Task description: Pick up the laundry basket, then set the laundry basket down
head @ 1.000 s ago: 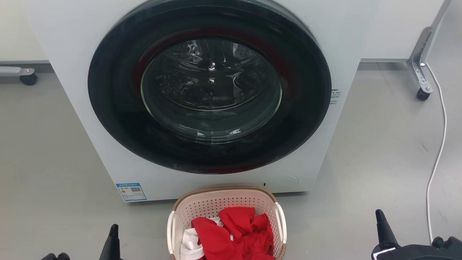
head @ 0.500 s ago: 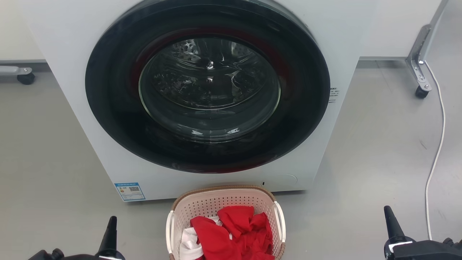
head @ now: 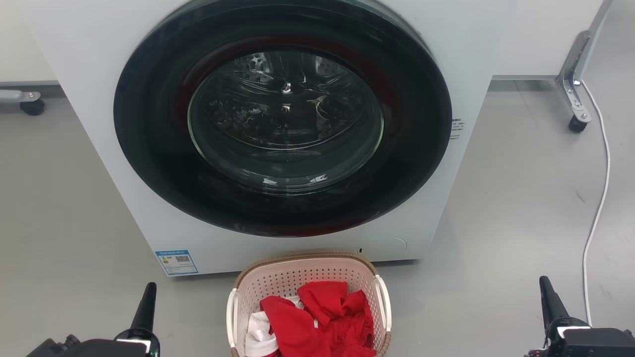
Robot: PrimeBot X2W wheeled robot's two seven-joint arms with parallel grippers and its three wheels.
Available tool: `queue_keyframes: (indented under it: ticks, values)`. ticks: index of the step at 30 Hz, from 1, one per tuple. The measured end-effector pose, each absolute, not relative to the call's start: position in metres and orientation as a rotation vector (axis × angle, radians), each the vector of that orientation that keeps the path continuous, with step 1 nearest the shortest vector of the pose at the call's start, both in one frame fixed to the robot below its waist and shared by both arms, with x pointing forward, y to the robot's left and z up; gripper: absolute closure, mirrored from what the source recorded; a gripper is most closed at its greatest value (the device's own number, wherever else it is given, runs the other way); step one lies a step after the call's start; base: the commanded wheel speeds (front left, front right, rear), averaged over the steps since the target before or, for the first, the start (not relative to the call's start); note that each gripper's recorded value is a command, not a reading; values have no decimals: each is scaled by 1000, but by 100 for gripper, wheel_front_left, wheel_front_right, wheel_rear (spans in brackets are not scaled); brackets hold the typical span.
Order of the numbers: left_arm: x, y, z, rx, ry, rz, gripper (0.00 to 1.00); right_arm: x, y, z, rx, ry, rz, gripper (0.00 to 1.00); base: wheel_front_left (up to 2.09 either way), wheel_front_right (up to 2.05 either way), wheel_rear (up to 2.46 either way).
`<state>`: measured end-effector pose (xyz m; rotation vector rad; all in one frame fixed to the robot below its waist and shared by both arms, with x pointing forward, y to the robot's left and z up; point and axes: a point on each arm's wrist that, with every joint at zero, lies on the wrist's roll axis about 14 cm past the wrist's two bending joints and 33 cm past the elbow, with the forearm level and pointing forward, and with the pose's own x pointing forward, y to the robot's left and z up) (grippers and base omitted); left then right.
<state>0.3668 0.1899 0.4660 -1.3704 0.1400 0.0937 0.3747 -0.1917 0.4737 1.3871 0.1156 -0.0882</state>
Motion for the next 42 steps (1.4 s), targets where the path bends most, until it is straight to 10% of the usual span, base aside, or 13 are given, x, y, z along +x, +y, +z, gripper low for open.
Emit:
queue_keyframes:
  ticks: [42]
  values:
    - [379,192,479,-1572,87,56,100,381,-205,482,1574,50,-81,100,0,0,0]
